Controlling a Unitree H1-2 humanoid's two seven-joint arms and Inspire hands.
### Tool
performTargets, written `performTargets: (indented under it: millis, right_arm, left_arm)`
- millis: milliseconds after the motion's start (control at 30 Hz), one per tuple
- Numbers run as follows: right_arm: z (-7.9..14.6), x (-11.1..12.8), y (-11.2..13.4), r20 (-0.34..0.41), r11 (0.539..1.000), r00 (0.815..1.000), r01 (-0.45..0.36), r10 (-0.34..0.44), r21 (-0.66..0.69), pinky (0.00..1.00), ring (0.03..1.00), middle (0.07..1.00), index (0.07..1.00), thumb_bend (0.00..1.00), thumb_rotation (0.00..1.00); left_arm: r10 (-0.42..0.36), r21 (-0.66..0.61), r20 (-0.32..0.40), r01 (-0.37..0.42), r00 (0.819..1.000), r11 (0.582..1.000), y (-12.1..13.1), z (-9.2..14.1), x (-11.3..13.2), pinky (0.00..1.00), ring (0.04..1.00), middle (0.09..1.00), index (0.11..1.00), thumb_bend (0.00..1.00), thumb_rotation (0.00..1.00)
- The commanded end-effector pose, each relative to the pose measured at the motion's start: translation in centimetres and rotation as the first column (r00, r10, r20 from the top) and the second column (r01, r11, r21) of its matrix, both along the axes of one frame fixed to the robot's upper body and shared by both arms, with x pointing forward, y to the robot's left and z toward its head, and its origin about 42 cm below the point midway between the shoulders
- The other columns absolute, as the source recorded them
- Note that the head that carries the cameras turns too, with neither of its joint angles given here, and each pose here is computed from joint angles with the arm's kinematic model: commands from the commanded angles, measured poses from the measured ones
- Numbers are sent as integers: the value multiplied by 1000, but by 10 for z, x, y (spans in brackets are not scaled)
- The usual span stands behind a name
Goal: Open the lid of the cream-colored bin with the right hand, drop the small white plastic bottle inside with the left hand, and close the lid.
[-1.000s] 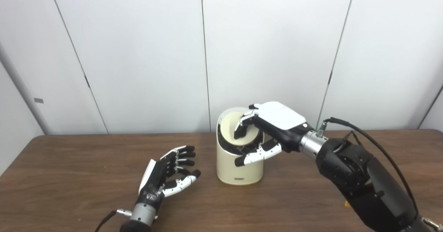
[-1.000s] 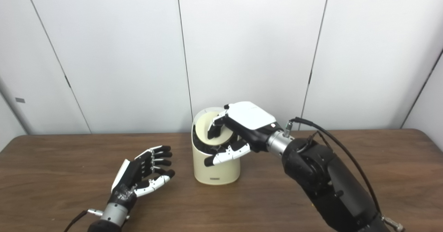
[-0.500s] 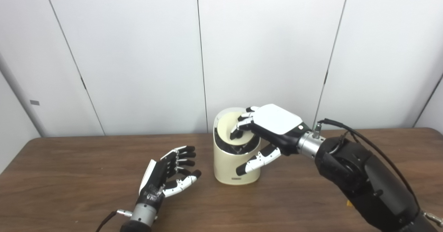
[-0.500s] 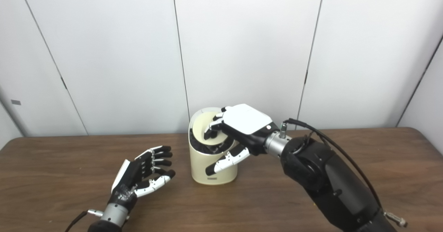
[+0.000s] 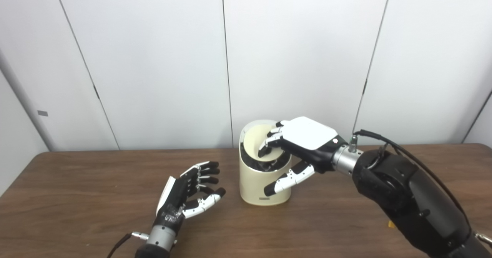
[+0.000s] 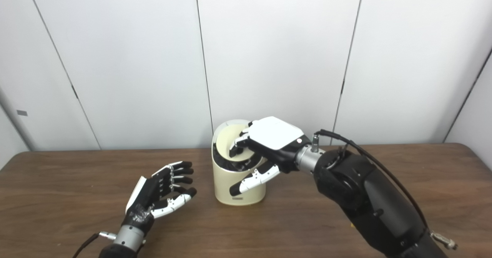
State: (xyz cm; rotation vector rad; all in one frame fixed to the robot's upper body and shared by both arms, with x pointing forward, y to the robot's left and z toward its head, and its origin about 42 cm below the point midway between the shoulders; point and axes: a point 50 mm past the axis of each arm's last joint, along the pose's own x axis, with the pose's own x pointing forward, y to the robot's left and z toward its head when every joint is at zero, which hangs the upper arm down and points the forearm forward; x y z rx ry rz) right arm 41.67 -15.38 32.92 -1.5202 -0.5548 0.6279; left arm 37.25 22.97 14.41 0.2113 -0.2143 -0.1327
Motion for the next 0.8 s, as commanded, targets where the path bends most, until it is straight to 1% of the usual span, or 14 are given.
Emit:
performTargets:
  millis: [0,100,300,400,467,533,567,600,633,667,767]
  right_arm:
    - [-22,3,-6,-112,992,992,43,-56,-117,951,876,737,725,764,883]
    - [-13,3,-9,-98,997,994,43,-49,-65,967,882,734,724,735,868]
    - [10,1,-12,-53,996,998,46,-42,81,941,885,729,720,692,824]
    - [25,-1,-14,-8,984,998,55,-55,167,943,881,726,712,661,759]
    - [31,-2,-16,7,974,998,58,-61,218,925,875,723,707,648,716]
    - [37,-2,-20,22,961,997,69,-77,269,926,877,725,705,644,688]
    - [40,-2,-21,29,953,996,76,-88,292,918,876,727,706,648,692]
    - [43,-2,-23,37,945,995,81,-97,316,894,878,729,707,647,688]
    - [46,-1,-25,44,937,994,84,-105,340,836,883,738,711,643,710]
    - [48,0,-26,50,925,993,80,-106,370,801,881,740,710,643,715]
    - [49,2,-33,59,896,994,54,-89,440,704,828,729,698,612,677]
  left_arm:
    - [7,-11,69,-6,998,1000,-1,17,6,579,693,755,779,576,105]
    - [4,-9,69,-3,998,1000,-1,17,7,577,694,756,780,576,107]
    - [0,-15,66,1,998,1000,-2,17,8,576,690,753,775,584,97]
    - [1,-14,69,0,998,1000,-3,18,9,577,691,753,775,578,87]
    - [3,-14,70,-2,998,1000,-3,18,9,574,688,751,774,574,77]
    - [3,-18,69,-1,998,1000,-3,18,9,573,688,751,774,572,71]
    - [1,-19,70,0,998,1000,-3,18,9,573,689,753,775,572,68]
    - [-1,-19,70,2,998,1000,-3,18,9,575,690,754,776,572,68]
    - [-1,-18,70,2,998,1000,-3,18,9,580,693,756,778,569,72]
    - [0,-15,68,1,998,1000,-2,19,9,581,692,756,779,569,77]
    - [3,-10,68,-3,998,1000,-3,20,10,577,687,752,777,568,75]
